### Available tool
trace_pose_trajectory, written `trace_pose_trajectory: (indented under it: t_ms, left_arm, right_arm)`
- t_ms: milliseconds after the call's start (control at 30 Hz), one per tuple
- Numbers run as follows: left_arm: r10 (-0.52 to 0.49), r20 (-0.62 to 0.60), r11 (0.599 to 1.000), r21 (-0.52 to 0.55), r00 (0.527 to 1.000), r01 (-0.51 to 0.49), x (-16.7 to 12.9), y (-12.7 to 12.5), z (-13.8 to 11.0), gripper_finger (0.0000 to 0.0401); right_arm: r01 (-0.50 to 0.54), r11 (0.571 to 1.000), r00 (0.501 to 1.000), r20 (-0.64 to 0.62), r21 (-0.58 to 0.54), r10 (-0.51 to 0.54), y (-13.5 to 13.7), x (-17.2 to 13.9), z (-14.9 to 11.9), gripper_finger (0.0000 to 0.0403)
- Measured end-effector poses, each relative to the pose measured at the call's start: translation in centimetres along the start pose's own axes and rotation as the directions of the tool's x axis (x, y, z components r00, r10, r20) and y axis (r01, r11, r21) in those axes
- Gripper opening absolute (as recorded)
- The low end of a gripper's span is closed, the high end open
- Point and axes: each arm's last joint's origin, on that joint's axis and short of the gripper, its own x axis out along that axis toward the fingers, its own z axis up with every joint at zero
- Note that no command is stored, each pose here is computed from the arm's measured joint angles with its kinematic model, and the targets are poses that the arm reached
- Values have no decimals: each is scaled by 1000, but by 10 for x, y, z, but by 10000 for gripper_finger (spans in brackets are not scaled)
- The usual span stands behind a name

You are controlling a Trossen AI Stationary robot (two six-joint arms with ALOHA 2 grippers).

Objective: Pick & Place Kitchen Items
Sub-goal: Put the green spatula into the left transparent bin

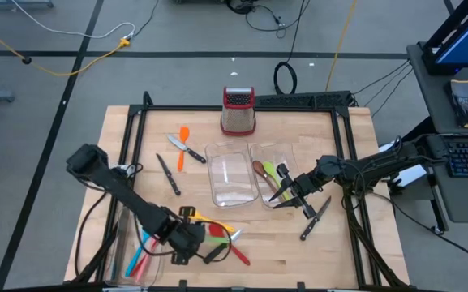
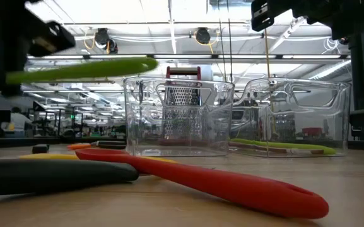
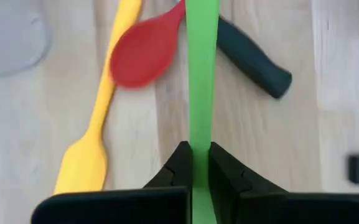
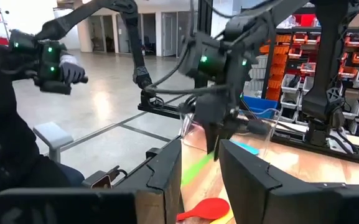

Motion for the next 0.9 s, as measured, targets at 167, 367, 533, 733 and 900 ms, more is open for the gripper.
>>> trace_pose_trajectory:
  t_ms: [167, 367, 533, 733, 900]
  left_arm:
    - [-67, 168, 991, -105, 984, 86, -48, 4, 19, 11]
    - [-130, 338, 940, -258, 932, 225, -94, 16, 34, 11]
    - [-188, 486, 888, -288, 853, 360, -115, 23, 48, 11]
    - [-207, 537, 800, -388, 817, 458, -121, 34, 57, 11]
    - [-225, 516, 710, -495, 827, 501, -119, 46, 60, 11]
  right_arm:
    - [-3, 1000, 1000, 1, 0, 3, 1, 0, 0, 100]
    - [-15, 998, 999, 47, -58, 18, 10, 4, 5, 100]
    - [77, 976, 994, 94, -206, -59, 23, 9, 8, 100]
    - [128, 900, 990, 107, -417, -91, 37, 20, 1, 100]
    - [167, 828, 986, 84, -535, -144, 46, 34, -14, 100]
